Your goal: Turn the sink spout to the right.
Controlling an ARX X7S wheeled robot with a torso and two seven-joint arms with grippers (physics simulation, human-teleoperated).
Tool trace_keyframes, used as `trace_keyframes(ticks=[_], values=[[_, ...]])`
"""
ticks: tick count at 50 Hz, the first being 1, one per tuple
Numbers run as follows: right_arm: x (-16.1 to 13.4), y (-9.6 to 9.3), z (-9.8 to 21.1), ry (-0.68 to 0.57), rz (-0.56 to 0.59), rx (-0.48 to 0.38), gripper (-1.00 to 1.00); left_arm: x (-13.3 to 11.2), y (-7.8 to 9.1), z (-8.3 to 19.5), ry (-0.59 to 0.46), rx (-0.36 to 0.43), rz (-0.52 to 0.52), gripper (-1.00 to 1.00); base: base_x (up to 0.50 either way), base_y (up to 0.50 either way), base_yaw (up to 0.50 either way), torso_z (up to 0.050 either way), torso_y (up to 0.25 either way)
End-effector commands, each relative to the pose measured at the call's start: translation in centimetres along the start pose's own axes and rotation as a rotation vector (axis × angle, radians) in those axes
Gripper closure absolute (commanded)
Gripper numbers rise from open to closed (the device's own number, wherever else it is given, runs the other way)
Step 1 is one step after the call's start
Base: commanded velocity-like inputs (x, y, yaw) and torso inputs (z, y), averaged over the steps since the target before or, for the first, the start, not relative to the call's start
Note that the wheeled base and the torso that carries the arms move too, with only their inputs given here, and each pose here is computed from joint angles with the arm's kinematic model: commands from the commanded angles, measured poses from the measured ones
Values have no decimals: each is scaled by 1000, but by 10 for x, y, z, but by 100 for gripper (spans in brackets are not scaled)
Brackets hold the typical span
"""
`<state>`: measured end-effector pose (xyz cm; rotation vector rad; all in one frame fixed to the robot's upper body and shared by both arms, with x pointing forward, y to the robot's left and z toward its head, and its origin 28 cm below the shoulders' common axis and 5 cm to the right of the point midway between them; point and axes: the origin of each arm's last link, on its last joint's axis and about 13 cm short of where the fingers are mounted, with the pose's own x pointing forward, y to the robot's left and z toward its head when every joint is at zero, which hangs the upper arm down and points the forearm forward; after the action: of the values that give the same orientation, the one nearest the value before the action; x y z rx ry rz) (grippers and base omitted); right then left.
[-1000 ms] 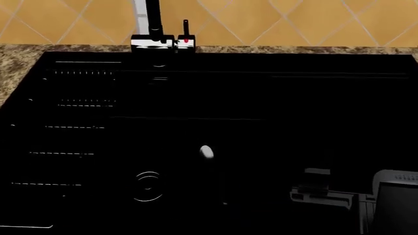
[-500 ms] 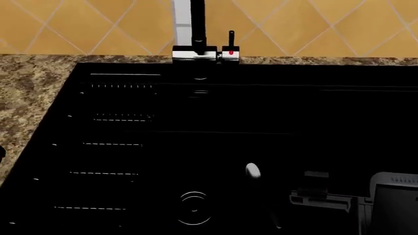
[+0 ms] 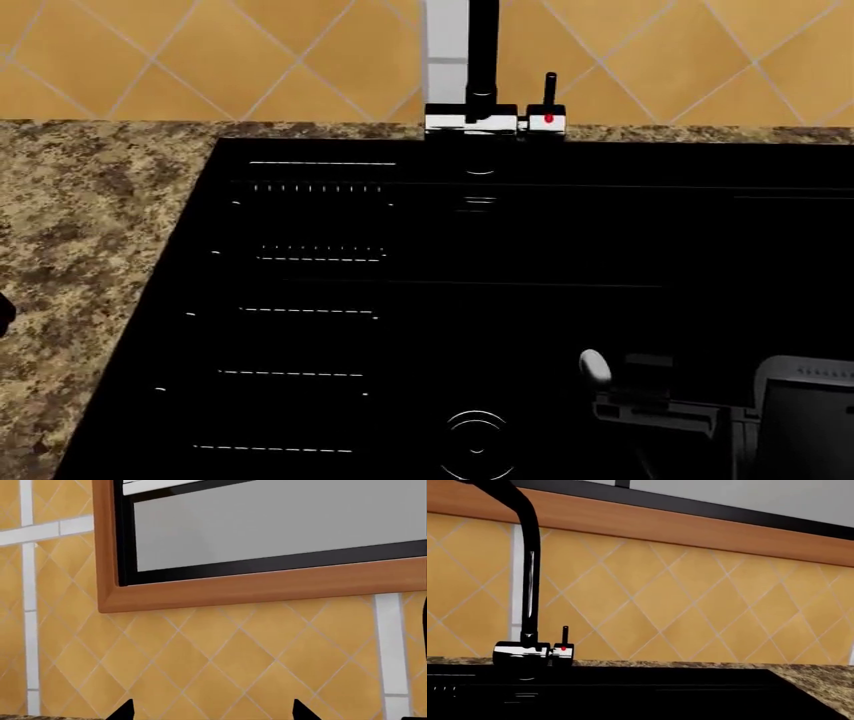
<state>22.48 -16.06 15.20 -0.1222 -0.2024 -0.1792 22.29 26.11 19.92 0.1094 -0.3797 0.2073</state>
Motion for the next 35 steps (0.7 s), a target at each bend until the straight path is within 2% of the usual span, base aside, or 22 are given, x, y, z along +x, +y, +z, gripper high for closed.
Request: trace_keyframes(ticks=[1,8,21,24,25,35], values=[[-1,1,-1,8,-6,-3,-100,0,0,0,1,-1,-1,-100,0,0,0,0,0],[0,1,1,4,2,-4,-100,0,-2,1,0,-6,-5,-100,0,0,0,0,0],[16,14,19,-13,49,-8,-100,-1,-1,0,3,-8,-7,-100,0,0,0,0,0],[20,17,21,-16,62,-18,-100,0,-1,-1,4,-7,-7,-100,0,0,0,0,0],[21,18,21,-15,63,-52,-100,-1,-1,-1,4,-9,-7,-100,0,0,0,0,0],[32,31,24,-2,96,-21,-100,-2,-3,-3,11,-6,-13,-100,0,0,0,0,0]])
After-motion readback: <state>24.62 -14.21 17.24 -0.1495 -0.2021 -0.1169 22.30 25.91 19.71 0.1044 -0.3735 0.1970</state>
